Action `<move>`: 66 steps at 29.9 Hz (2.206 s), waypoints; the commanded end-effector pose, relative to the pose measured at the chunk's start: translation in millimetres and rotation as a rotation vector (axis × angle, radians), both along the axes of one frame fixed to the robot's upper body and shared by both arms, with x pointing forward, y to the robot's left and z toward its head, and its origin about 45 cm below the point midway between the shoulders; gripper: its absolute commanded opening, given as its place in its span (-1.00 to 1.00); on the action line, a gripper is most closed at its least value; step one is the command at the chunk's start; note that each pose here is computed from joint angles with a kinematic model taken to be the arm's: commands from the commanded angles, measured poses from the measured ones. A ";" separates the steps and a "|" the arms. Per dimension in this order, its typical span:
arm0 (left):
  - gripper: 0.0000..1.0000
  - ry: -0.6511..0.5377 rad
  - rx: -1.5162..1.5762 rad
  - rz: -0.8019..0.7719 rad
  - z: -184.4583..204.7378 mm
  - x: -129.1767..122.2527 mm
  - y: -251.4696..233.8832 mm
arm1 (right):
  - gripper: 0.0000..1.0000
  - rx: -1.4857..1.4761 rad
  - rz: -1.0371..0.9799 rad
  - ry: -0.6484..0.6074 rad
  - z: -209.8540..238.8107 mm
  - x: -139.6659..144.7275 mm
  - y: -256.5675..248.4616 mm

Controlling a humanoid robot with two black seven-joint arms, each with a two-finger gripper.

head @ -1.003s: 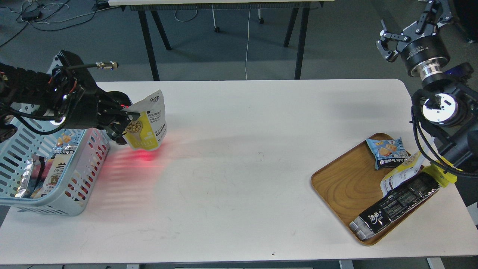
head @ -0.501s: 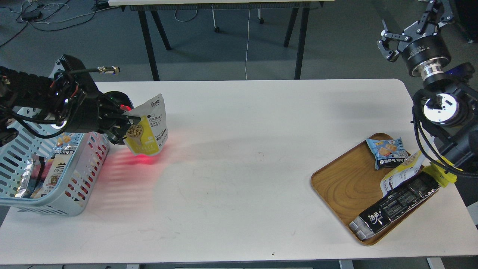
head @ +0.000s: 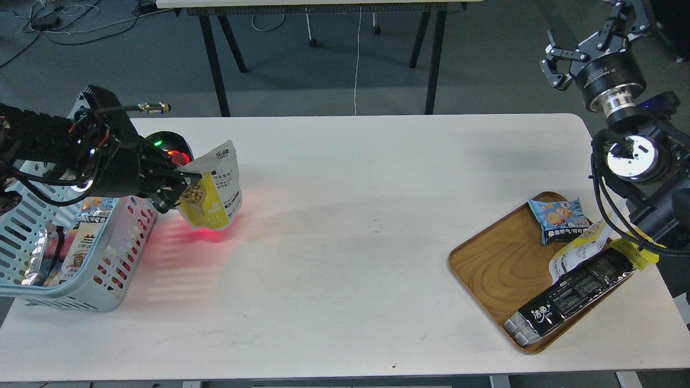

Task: Scan snack and place in basket
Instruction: 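Carry the yellow bag over the red scanner and hold it there, then move the yellow bag over the blue basket and lower it, then release the bag into the basket and withdraw the left gripper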

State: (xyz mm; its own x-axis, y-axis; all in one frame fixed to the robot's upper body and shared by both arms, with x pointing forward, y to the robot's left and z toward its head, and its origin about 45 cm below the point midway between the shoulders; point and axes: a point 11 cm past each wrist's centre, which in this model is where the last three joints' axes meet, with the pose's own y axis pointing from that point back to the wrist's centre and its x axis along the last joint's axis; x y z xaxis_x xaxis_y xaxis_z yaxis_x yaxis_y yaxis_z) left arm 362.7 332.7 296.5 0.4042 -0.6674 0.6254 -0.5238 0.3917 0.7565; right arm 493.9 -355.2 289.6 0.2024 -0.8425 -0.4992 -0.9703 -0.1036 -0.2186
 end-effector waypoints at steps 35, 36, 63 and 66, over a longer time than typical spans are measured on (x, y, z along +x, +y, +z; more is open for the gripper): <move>-1.00 -0.214 0.146 0.310 83.0 -32.9 156.8 | 0.99 -0.025 -0.008 0.004 -1.0 -2.0 -7.5; -1.00 -0.207 0.149 0.301 80.1 -34.2 154.8 | 0.99 -0.027 -0.005 0.000 0.8 -1.3 -6.5; 0.94 -0.247 -0.348 0.320 83.3 -24.0 111.8 | 0.99 -0.043 -0.017 -0.004 3.9 -2.3 -14.9; 0.96 -0.248 -0.576 0.404 97.3 -13.1 107.3 | 0.99 -0.038 -0.026 -0.012 7.7 -1.9 -18.0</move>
State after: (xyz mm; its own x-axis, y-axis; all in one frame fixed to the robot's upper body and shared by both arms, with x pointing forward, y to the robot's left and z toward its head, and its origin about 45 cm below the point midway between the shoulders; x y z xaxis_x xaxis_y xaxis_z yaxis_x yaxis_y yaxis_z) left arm 340.3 444.3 381.5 0.3654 -0.2400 0.8994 -0.8099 0.3942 0.4343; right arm 491.8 -369.3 293.7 0.1916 -0.8656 -0.4625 -0.9708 -0.0979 -0.2190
